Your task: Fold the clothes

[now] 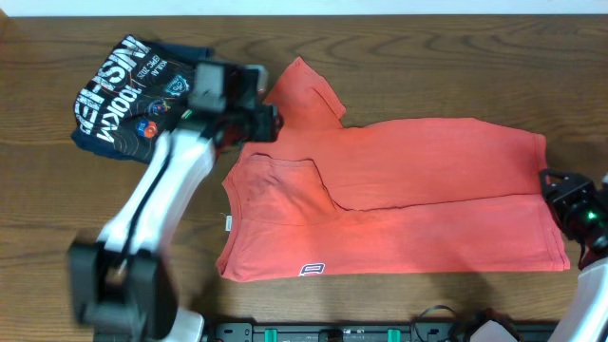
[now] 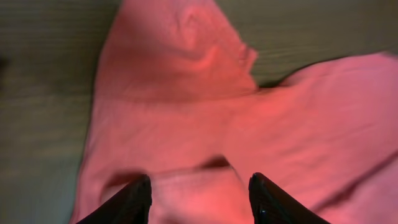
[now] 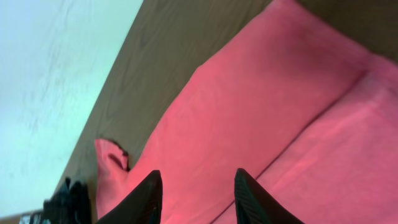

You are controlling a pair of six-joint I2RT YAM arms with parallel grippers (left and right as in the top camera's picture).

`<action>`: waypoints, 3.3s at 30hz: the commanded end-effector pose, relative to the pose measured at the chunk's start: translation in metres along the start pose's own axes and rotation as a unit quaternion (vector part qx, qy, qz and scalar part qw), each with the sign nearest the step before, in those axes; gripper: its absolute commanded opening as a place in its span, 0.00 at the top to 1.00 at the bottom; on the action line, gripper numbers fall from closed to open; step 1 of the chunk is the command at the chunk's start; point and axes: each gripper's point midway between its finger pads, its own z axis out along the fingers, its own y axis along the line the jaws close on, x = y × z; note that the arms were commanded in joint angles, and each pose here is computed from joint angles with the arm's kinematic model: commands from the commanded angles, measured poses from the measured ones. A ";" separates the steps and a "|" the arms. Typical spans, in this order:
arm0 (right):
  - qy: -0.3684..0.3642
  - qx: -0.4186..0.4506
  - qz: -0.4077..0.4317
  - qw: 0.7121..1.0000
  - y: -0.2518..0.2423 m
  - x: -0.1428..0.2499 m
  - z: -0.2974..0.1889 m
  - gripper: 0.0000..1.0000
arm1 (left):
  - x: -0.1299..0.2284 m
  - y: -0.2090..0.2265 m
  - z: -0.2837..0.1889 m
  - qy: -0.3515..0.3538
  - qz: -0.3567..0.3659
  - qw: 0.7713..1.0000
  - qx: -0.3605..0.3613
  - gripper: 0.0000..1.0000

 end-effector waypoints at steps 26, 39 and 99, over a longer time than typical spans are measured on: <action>0.079 0.060 -0.081 0.992 -0.014 0.042 0.006 0.59 | -0.032 0.071 0.175 -0.017 0.161 0.985 -0.067 0.94; 0.006 0.108 -0.046 0.993 -0.033 -0.001 0.022 0.61 | -0.075 0.024 0.067 -0.056 0.169 0.982 -0.061 0.94; 0.134 0.023 -0.081 0.987 -0.072 -0.101 0.199 0.99 | -0.045 0.006 0.068 -0.002 0.147 0.988 -0.049 0.94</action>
